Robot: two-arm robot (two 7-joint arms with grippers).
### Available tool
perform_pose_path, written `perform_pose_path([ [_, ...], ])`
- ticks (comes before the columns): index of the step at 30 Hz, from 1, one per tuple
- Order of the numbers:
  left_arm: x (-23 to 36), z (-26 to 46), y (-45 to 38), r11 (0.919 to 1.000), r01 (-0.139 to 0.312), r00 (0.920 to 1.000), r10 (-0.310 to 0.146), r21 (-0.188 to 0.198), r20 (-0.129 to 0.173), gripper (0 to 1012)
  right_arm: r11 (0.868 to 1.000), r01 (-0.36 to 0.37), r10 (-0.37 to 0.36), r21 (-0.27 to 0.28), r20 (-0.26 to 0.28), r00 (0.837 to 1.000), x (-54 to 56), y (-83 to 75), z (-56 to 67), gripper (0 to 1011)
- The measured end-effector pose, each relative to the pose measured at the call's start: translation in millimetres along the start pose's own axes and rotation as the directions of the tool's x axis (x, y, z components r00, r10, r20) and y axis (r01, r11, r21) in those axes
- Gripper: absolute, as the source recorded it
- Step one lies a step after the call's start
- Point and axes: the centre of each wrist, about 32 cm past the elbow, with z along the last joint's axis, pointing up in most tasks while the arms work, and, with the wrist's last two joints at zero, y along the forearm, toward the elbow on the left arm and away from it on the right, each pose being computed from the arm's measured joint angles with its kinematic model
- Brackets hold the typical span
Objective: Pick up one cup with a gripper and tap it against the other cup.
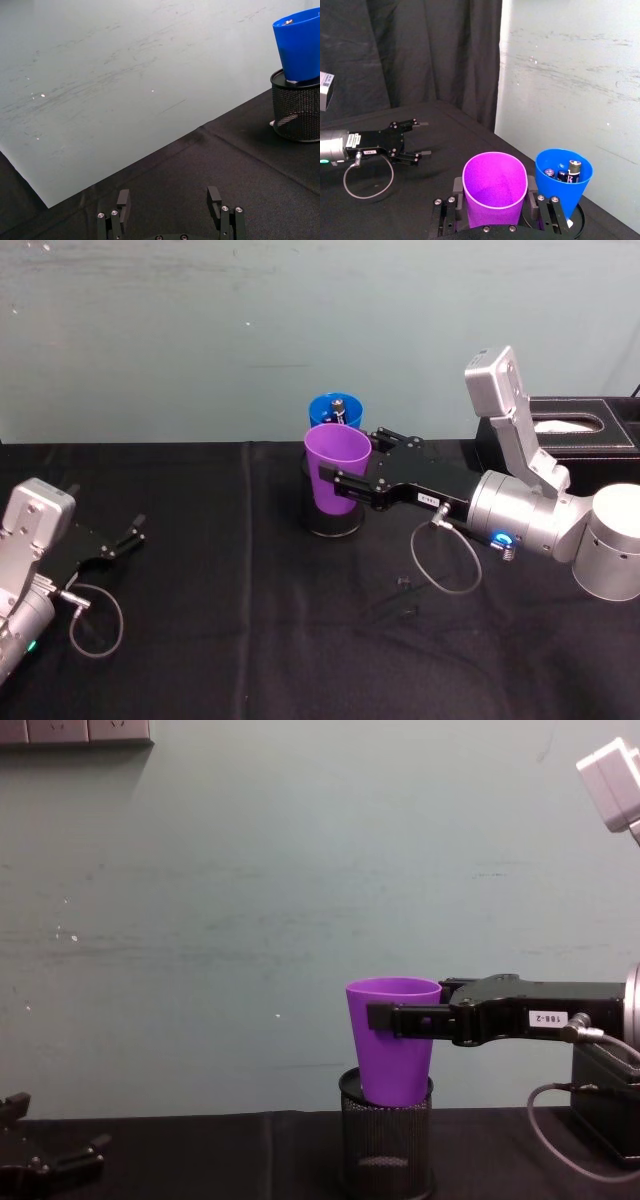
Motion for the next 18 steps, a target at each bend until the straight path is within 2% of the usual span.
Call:
perform_pose_path([
  [18,0.0,0.0,0.0,1.0,0.0,1.0,0.0,0.0,0.0,1000,1.0,0.0,0.0,0.0,0.0,1.0,0.0,0.0,0.0,723],
])
